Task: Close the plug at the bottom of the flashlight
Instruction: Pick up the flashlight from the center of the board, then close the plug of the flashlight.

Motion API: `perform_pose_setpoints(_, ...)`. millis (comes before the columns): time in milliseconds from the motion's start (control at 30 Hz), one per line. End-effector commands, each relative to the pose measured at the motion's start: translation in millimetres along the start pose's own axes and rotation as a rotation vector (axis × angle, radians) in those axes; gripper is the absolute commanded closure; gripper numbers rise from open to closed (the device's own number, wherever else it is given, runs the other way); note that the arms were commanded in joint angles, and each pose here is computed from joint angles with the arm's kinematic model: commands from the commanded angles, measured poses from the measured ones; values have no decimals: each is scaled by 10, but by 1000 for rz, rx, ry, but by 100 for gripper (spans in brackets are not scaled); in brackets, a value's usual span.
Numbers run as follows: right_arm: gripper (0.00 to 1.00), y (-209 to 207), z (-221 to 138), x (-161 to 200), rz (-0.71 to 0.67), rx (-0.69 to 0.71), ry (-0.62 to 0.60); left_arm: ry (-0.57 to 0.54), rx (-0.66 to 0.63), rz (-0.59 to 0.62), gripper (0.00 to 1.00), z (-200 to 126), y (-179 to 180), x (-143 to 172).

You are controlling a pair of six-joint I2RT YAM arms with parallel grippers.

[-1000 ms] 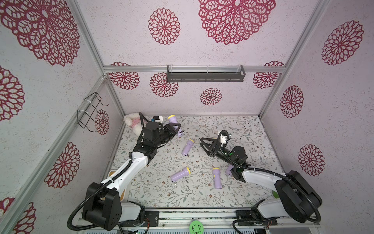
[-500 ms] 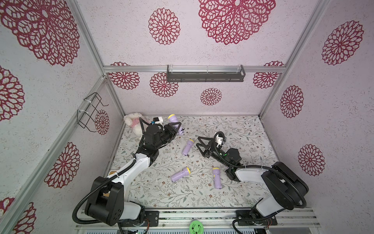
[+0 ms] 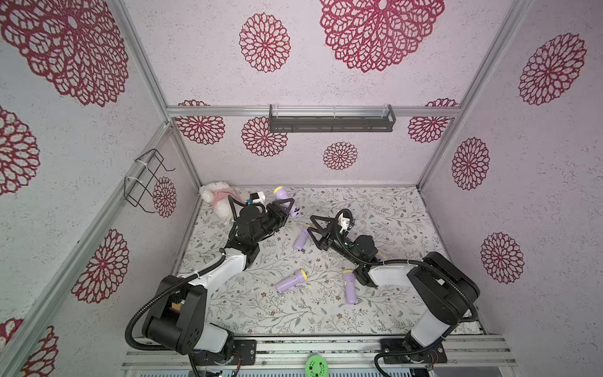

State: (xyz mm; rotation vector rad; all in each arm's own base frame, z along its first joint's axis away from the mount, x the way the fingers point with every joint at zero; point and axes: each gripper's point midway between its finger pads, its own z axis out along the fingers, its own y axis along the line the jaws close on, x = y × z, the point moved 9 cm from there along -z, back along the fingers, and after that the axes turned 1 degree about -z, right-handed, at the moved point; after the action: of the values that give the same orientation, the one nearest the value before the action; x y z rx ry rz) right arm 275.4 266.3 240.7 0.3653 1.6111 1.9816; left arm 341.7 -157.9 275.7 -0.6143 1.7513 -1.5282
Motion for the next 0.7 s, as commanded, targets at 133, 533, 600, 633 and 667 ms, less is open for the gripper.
perform_pose_setpoints(133,3,86,170,-17,-2,-51,-27,-23,92,-11,100,3,-97,30)
perform_pose_setpoints(533,6,-14,277,30,11,-33,-2,-22,96,-39,100,39,-28,62)
perform_pose_setpoints(600,7,-17,283,29,11,-36,-2,-22,96,-43,100,46,-12,69)
perform_pose_setpoints(633,7,-27,288,30,10,-34,1,-23,98,-44,100,47,-6,73)
perform_pose_setpoints(667,7,-28,297,37,7,-32,6,-22,101,-46,100,50,-5,78)
